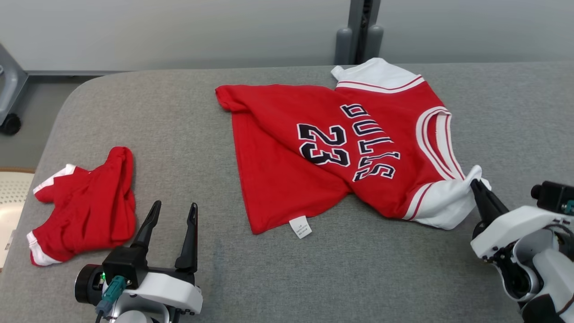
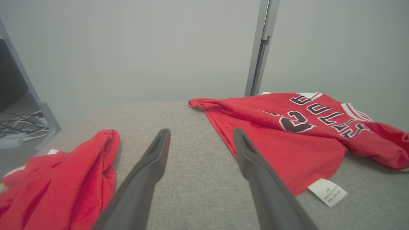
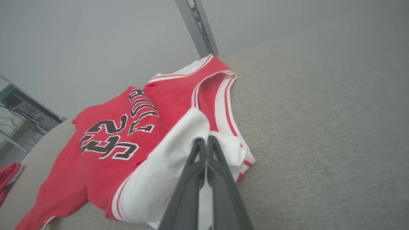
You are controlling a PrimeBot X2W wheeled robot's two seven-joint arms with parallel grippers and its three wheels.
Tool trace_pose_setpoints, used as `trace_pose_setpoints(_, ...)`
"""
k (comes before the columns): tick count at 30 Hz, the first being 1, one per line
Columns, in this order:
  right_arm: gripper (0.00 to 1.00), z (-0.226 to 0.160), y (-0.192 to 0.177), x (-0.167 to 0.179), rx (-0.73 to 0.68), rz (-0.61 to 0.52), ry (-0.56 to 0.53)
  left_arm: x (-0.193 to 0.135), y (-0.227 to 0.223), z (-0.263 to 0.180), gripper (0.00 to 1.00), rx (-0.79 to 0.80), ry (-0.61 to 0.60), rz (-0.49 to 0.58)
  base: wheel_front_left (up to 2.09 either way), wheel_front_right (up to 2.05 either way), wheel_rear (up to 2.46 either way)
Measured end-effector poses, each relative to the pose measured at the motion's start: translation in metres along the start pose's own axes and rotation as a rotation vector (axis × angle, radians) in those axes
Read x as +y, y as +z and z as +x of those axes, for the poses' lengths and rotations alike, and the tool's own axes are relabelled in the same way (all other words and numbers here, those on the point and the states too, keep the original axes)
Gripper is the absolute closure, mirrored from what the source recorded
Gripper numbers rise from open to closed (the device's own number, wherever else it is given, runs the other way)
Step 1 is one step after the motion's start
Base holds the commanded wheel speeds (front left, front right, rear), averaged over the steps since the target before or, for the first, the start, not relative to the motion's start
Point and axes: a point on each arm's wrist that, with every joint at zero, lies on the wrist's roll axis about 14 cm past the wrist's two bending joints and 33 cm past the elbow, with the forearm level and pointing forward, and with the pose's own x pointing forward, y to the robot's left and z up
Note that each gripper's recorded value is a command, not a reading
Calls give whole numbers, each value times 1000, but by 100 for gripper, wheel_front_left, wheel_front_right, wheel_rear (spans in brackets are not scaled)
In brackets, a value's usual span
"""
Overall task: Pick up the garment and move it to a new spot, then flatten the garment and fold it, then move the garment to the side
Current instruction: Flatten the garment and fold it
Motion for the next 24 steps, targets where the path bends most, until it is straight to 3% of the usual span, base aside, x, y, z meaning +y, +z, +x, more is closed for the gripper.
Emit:
trace_pose_setpoints(10, 100, 39, -11, 5, 126, -84, 10, 14, -4, -2, 0, 14, 43, -2, 0, 0, 0)
trace_pose_setpoints(12, 0, 45, -14, 1, 143, -139, 2, 17, -3, -1, 0, 12, 51, -4, 0, 0, 0)
trace_pose_setpoints(15, 0, 51, -19, -13, 166, -239, -24, 21, -4, -2, 0, 17, 63, -6, 0, 0, 0)
trace_pose_setpoints(24, 0, 59, -15, 3, 112, -313, 15, 26, -4, -3, 0, 16, 79, -8, 0, 0, 0)
